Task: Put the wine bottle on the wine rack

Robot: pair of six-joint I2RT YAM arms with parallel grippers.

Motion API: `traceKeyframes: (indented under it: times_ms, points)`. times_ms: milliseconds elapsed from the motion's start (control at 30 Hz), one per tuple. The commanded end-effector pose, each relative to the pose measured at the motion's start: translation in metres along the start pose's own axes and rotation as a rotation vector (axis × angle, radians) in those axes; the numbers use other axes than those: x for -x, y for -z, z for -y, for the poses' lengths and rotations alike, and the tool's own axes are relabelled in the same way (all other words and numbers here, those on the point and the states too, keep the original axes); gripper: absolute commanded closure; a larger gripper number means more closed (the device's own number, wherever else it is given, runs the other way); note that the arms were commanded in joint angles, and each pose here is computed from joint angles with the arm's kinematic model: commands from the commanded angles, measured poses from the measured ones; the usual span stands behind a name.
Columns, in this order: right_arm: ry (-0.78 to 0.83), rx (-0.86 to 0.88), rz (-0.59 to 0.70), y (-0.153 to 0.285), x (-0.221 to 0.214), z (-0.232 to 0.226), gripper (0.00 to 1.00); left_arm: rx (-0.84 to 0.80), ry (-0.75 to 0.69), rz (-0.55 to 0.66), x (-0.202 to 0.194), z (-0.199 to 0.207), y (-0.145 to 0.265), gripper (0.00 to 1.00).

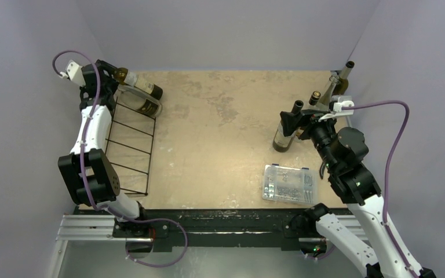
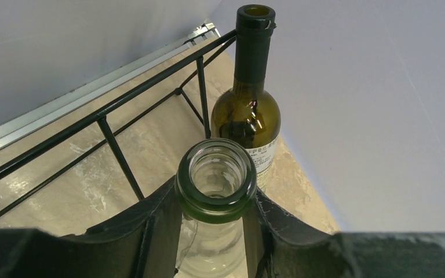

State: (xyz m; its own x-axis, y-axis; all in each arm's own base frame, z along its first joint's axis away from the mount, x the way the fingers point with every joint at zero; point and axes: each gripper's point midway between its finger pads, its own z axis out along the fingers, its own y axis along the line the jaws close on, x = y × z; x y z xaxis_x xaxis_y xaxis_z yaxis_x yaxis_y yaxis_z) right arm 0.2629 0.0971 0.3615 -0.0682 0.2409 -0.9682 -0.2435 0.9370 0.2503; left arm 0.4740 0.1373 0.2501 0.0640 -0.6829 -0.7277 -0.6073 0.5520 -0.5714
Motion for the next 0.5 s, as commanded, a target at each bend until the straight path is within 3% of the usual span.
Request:
traceKeyframes:
  times_ms: [0,233,467]
  points:
    - [-0.013,0.030,0.019,-0.001,0.005,-0.007,0.01,-0.117,0.108,0.073,0.036,0.038,0.011,0.59]
    - [-0.012,0.023,0.025,0.001,0.007,-0.005,0.01,-0.084,0.076,0.049,0.033,0.030,0.013,0.41]
    - [-0.007,0.019,0.007,-0.002,0.002,-0.005,0.01,-0.063,0.059,0.037,0.033,0.024,0.018,0.36]
